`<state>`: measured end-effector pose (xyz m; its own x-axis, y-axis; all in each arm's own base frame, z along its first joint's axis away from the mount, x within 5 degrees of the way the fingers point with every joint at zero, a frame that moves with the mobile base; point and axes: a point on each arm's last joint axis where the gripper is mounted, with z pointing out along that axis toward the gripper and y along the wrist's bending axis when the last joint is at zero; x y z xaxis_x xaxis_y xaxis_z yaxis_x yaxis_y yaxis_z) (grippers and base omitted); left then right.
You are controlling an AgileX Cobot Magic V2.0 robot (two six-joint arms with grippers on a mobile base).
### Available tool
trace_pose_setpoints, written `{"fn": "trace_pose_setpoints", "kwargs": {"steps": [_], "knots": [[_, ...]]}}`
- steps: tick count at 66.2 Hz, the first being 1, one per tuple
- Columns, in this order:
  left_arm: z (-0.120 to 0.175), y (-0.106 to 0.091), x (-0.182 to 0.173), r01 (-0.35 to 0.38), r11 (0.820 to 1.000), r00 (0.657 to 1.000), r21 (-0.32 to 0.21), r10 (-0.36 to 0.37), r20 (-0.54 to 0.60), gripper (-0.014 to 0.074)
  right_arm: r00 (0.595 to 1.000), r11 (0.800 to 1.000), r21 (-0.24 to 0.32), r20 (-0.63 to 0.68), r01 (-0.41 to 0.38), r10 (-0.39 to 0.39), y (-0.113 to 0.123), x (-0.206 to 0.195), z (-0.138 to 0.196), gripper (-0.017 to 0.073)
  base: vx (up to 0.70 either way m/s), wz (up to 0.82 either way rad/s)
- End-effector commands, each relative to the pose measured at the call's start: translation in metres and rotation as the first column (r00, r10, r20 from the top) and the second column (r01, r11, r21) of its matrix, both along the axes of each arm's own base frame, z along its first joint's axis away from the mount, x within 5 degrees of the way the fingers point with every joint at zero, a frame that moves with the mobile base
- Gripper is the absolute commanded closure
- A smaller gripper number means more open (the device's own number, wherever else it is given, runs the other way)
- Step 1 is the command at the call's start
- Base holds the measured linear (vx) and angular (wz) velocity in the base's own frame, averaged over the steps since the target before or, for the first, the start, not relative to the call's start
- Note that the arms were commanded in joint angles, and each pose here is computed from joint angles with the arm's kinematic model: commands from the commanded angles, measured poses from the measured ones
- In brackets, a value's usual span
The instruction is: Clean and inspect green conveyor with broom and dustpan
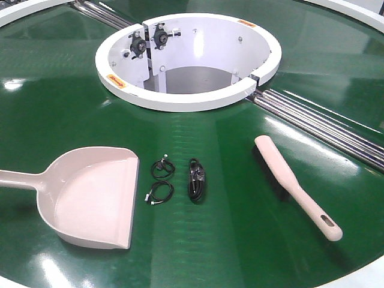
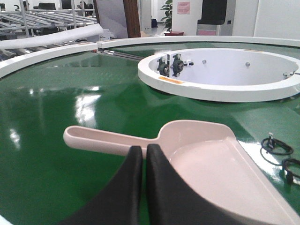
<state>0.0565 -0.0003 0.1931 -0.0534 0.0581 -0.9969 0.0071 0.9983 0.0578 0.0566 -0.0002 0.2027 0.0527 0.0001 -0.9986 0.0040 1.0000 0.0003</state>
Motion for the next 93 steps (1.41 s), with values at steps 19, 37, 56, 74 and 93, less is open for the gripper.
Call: {"fn": "trace_pose_setpoints", "kwargs": {"steps": [19,37,56,74,93], "knots": [[0.078,0.001,-0.01,0.001,0.999,0.928,-0.032,0.011,0.372,0.06,0.997,1.0,-0.025,0.079,0.006,-0.004,0.0,-0.001,0.006,0.0568,0.0,0.0],[0.122,-0.001,0.026,0.006,1.0,1.0,-0.029,-0.006,0.007,0.06,0.997,1.0,-0.025,0.079,0.006,-0.004,0.0,-0.001,0.006,0.0568,0.0,0.0],[0.114,-0.001,0.081,0.002,0.999,0.95,-0.032,-0.012,-0.313,0.06,0.997,1.0,-0.025,0.078,0.006,-0.004,0.0,-0.001,0.006,0.0568,0.0,0.0],[0.098,-0.001,0.102,-0.002,0.999,0.913,-0.032,-0.011,-0.407,0.0598,0.997,1.0,-0.025,0.078,0.006,-0.004,0.0,-0.001,0.006,0.0568,0.0,0.0],[0.102,0.0,0.107,0.003,1.0,0.92,0.002,-0.002,-0.393,0.05,0.997,1.0,-0.025,0.078,0.006,-0.004,0.0,-0.001,0.006,0.0568,0.0,0.0]]}}
